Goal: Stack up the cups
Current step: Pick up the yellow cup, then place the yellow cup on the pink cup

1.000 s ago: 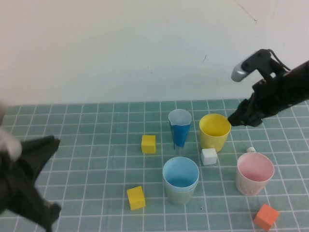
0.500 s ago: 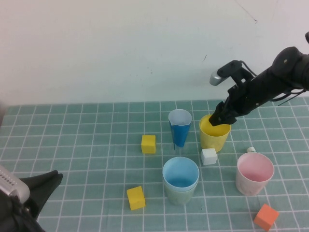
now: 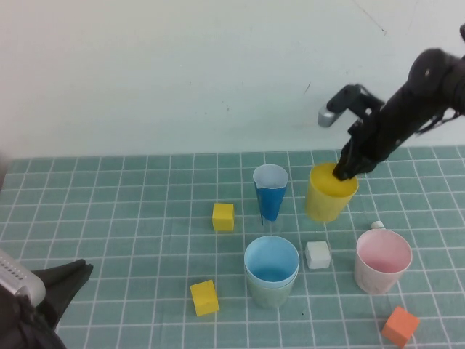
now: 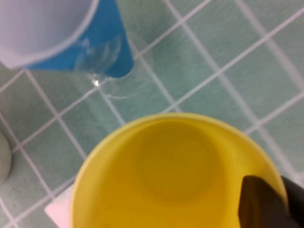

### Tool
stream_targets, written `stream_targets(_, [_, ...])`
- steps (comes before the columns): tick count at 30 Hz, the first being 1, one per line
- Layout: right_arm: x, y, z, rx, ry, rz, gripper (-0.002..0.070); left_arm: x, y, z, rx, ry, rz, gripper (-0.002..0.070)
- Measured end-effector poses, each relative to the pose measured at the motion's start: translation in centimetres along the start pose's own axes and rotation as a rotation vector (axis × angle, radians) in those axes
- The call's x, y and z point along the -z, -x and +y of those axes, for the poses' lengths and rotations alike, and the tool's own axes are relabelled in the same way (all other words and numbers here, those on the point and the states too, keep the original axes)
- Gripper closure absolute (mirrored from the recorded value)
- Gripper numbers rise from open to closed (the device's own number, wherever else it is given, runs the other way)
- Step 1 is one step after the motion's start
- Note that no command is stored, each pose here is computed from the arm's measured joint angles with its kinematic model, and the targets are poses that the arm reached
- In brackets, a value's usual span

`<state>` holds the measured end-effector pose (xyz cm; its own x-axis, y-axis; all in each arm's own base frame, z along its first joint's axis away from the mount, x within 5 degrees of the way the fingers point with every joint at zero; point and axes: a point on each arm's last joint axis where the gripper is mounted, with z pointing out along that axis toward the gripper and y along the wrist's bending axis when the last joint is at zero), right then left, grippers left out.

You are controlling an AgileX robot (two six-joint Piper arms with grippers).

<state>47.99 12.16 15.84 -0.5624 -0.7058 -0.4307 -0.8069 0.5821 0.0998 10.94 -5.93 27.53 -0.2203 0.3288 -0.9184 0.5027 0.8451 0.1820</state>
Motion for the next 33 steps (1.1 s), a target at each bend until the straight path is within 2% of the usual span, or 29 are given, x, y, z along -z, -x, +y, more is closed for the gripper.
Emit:
stream_targets(7, [9.6,2.9,1.0,0.013,-0.183,-0.03,0.0657,0.0,-0.1,0.0,0.0,0.003,0.012,0.0676])
stream_targets(13, [14.5,2.3,3.2,0.004,-0.191,0.052,0.0657,0.0,-0.2,0.0,0.0,0.005,0.024,0.0676])
stream_targets(17, [14.1,0.7,5.0,-0.004,-0.136,0.11,0.0657,0.0,-0.2,0.0,0.0,0.005,0.026,0.0676])
stream_targets(20, [13.1,-1.3,7.4,0.011,-0.084,0.177,0.0657,0.0,-0.3,0.1,0.006,0.006,0.028,0.0676])
stream_targets(24, [12.7,-3.9,9.8,0.015,-0.124,0.127,0.0657,0.0,-0.3,0.1,0.007,0.007,0.035,0.0676])
stream_targets(28, [11.7,-5.9,10.7,0.004,-0.164,0.099,0.0657,0.0,-0.3,0.1,0.007,0.007,0.035,0.0676])
stream_targets(33, [9.7,-6.9,10.3,-0.011,-0.166,0.113,0.0657,0.0,-0.3,0.1,0.007,0.007,0.035,0.0676])
